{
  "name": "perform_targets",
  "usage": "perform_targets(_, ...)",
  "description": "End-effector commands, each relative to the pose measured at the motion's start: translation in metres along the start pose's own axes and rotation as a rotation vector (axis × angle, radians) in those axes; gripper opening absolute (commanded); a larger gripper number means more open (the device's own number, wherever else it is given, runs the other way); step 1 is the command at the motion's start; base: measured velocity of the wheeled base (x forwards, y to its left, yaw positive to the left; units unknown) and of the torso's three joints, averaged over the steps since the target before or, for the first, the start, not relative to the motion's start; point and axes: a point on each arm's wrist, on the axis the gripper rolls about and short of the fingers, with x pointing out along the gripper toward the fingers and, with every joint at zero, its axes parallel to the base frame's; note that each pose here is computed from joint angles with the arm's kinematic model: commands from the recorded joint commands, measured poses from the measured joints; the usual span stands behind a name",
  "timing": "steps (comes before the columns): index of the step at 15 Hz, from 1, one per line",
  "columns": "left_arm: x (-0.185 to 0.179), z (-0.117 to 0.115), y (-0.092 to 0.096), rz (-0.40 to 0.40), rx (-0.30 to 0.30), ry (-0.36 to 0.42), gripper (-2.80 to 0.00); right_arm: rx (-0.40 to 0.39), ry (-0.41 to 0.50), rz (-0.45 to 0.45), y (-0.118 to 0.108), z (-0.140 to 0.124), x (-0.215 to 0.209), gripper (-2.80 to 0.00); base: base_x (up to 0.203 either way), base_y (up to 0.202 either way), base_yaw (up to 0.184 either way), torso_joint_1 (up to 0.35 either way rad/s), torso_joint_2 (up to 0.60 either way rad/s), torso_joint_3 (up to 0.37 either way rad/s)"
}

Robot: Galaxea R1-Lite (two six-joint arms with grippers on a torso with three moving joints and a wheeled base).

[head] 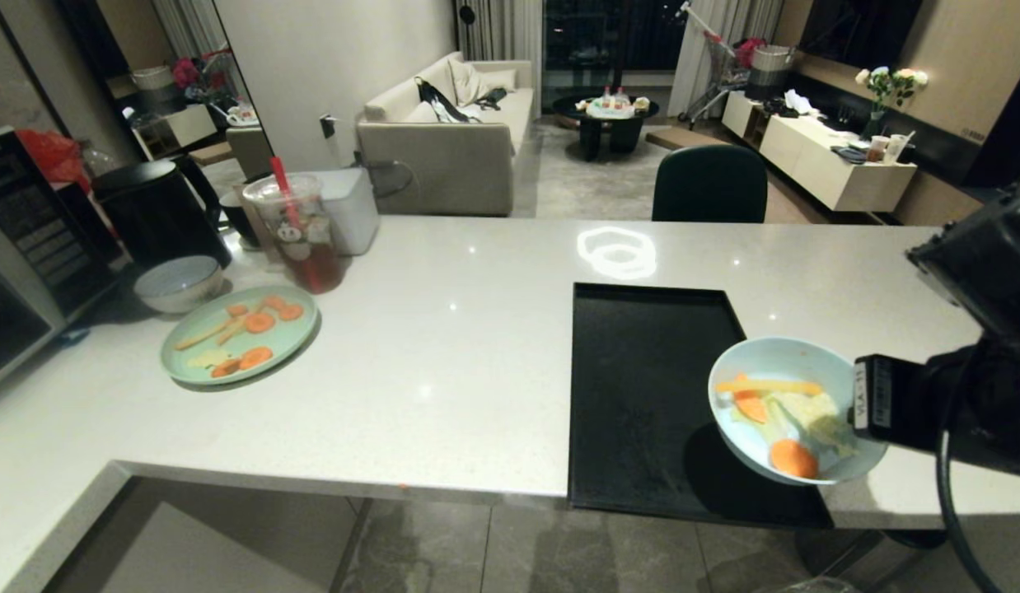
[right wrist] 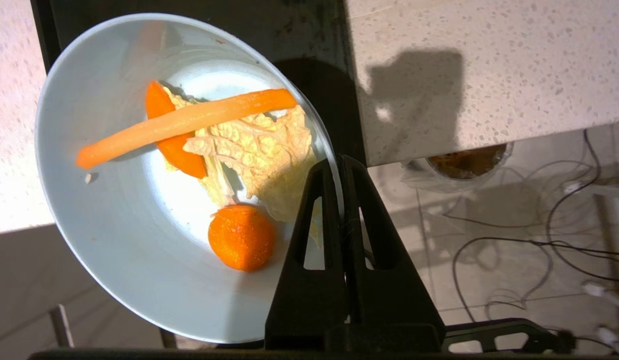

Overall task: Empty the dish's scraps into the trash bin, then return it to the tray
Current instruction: Pick up the bowl with leftover food

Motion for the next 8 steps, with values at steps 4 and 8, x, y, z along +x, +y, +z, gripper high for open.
perform_targets(4, 0.000, 0.000, 0.000, 0.000, -0.001, 0.000, -2.80, 0.055, -0.035, -0.004, -0.011, -0.012, 0.002, -2.80, 0.000, 0.000, 0.000, 0.000, 0.00, 0.000)
perform_targets(8, 0.000, 0.000, 0.000, 0.000, -0.001, 0.000, -2.80, 0.042, -0.019, -0.025, -0.012, -0.018, 0.011, -2.80, 0.000, 0.000, 0.000, 0.000, 0.00, 0.000)
